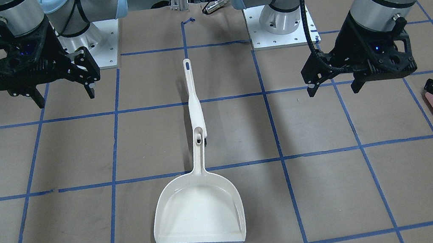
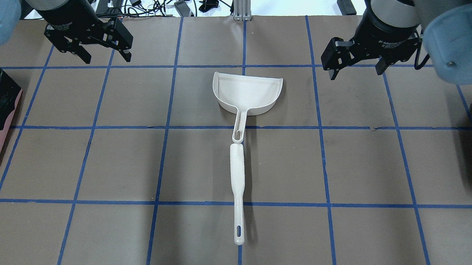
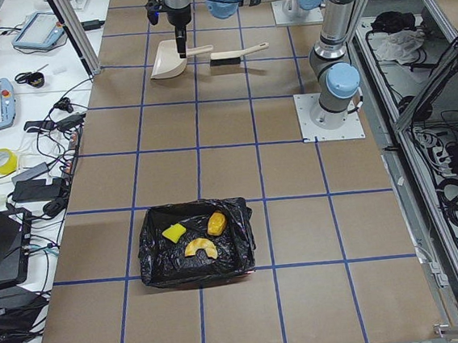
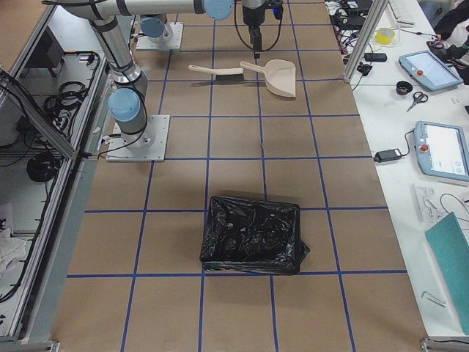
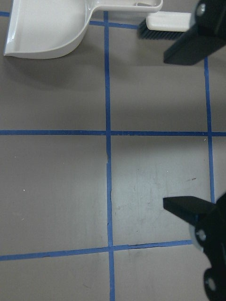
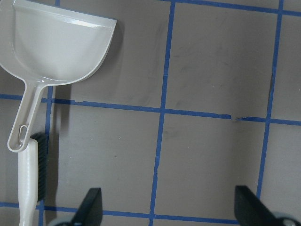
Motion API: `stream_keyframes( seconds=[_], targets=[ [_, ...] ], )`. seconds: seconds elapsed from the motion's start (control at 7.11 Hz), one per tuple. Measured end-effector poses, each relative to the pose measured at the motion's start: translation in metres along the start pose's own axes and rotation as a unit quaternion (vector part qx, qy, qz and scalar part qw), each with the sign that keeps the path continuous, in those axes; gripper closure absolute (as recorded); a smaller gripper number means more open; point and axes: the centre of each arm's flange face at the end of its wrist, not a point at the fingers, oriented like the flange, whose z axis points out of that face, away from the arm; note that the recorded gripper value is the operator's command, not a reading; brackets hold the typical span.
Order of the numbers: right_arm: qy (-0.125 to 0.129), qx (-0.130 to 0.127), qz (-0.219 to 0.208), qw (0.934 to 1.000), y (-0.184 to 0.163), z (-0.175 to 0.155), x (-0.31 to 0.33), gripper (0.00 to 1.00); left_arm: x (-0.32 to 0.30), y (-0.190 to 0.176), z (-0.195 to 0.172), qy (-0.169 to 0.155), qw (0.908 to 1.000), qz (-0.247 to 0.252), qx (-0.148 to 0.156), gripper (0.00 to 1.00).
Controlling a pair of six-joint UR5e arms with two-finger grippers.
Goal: Sweep and dump trash in nearest bin
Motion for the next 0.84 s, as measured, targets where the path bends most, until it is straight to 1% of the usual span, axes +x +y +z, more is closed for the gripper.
stream_keyframes(
  seconds=[0.28,0.42,0.84],
  targets=[
    [-0.001,0.000,0.000,1.0000,0.000,0.000,0.000,0.00,0.002,0.015,-0.003,-0.002,1.0000,-0.009,0.000,0.00],
    [0.000,0.000,0.000,1.0000,0.000,0.000,0.000,0.00,0.002,0.018,-0.004,-0.003,0.9997,-0.023,-0.003,0.00],
    [0.001,0.000,0.000,1.0000,0.000,0.000,0.000,0.00,-0.001,0.026,0.009,-0.013,0.9983,-0.054,-0.015,0.00]
  ],
)
